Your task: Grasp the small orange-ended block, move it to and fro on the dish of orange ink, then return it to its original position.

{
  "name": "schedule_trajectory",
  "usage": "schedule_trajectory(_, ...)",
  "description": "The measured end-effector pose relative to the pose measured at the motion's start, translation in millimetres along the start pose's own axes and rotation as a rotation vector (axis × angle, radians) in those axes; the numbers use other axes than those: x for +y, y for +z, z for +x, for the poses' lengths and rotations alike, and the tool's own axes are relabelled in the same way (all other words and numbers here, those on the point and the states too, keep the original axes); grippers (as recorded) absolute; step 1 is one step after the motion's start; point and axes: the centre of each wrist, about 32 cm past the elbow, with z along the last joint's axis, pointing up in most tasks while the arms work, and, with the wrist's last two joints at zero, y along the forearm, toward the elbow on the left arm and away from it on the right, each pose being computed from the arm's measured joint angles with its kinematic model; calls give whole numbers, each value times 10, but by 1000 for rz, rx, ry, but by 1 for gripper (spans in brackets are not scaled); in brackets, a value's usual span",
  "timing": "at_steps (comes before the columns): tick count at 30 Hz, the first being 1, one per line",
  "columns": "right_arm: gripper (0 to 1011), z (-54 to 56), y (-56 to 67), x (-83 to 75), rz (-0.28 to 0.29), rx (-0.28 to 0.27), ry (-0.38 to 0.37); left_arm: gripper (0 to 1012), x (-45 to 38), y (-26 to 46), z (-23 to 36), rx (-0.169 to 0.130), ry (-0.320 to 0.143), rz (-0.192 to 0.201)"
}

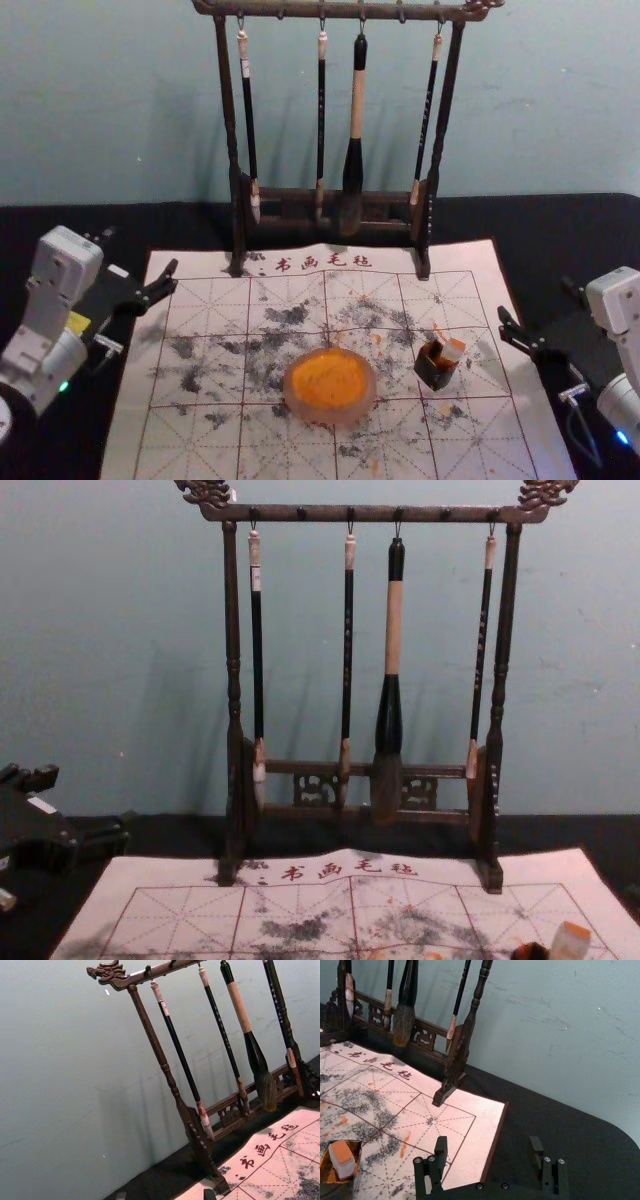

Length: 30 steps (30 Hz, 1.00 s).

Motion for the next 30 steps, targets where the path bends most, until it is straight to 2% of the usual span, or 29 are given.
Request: schedule_trajectory(30,1000,0,0,0,0,0,0,1001,0,0,0,0,0,0)
